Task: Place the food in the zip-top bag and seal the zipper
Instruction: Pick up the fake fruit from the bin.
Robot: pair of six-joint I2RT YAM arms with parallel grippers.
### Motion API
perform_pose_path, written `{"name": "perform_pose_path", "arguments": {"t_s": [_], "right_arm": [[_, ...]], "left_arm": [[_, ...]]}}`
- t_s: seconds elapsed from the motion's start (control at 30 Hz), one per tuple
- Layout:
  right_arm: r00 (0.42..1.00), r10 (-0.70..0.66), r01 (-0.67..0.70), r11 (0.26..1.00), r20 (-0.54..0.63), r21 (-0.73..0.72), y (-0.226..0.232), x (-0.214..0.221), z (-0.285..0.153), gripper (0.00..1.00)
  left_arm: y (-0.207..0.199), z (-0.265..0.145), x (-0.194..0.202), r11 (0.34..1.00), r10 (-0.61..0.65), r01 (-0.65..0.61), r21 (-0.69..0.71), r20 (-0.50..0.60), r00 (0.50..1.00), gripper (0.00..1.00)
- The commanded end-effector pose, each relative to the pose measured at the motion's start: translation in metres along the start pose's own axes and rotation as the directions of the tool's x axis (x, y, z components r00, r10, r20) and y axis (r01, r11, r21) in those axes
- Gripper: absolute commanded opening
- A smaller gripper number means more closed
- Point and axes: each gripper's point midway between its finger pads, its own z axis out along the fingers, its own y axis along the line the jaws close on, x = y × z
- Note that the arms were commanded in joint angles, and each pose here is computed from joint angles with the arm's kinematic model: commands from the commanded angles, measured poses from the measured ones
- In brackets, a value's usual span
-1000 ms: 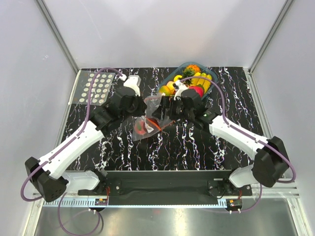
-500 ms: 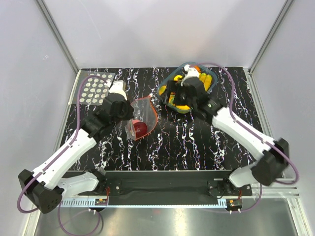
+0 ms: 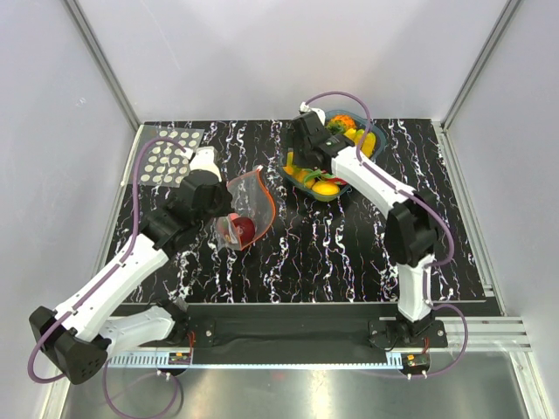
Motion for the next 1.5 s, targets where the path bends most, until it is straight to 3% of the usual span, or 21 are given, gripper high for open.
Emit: {"name": "perform_pose_path", "arguments": {"t_s": [0.0, 0.2, 0.27, 0.43, 0.5, 0.6, 0.87, 1.1, 1.47], "right_arm": [[1.000, -0.018, 0.018, 1.000, 0.014, 0.019, -0.001, -0.013, 0.012, 1.00], [1.000, -0.008, 0.009, 0.999, -0.012, 0.053, -0.006, -0.010, 0.039, 1.00], [1.000, -0.001, 0.002, 0.998, -0.021, 0.069, -0.010, -0.004, 0.050, 0.90], [1.000, 0.004, -0.003, 0.997, -0.024, 0.083, -0.015, -0.001, 0.062, 0.84], [0.999, 0.002, 0.000, 0.998, -0.034, 0.065, -0.014, 0.000, 0.063, 0.66], [0.999, 0.001, 0.001, 0.999, -0.047, 0.040, -0.008, 0.001, 0.056, 0.52], [0.999, 0.021, -0.019, 0.997, 0.025, -0.072, 0.003, -0.023, -0.007, 0.44], [0.998, -0.002, 0.016, 0.977, 0.067, -0.211, 0.013, -0.031, -0.076, 0.44], [0.999, -0.023, 0.039, 0.868, 0.039, -0.495, 0.020, 0.026, -0.184, 0.44]], "left_arm": [[-0.007, -0.004, -0.019, 0.999, -0.025, 0.022, 0.036, 0.068, 0.997, 0.00], [-0.012, -0.002, -0.014, 0.998, -0.026, 0.023, 0.063, 0.059, 0.998, 0.00], [-0.014, -0.002, -0.013, 0.997, -0.025, 0.021, 0.074, 0.054, 0.998, 0.00], [-0.013, 0.001, -0.010, 0.997, -0.020, 0.017, 0.069, 0.045, 0.999, 0.00], [-0.013, 0.001, -0.010, 0.998, -0.018, 0.015, 0.069, 0.045, 0.999, 0.00], [-0.013, 0.000, -0.010, 0.998, -0.016, 0.013, 0.066, 0.044, 0.999, 0.00], [-0.007, -0.001, -0.011, 0.999, -0.006, 0.004, 0.037, 0.047, 0.999, 0.00], [-0.006, 0.002, -0.020, 1.000, 0.015, -0.015, -0.003, 0.046, 0.999, 0.00], [-0.015, 0.025, -0.022, 0.998, 0.049, -0.049, -0.029, 0.008, 0.999, 0.00]]}}
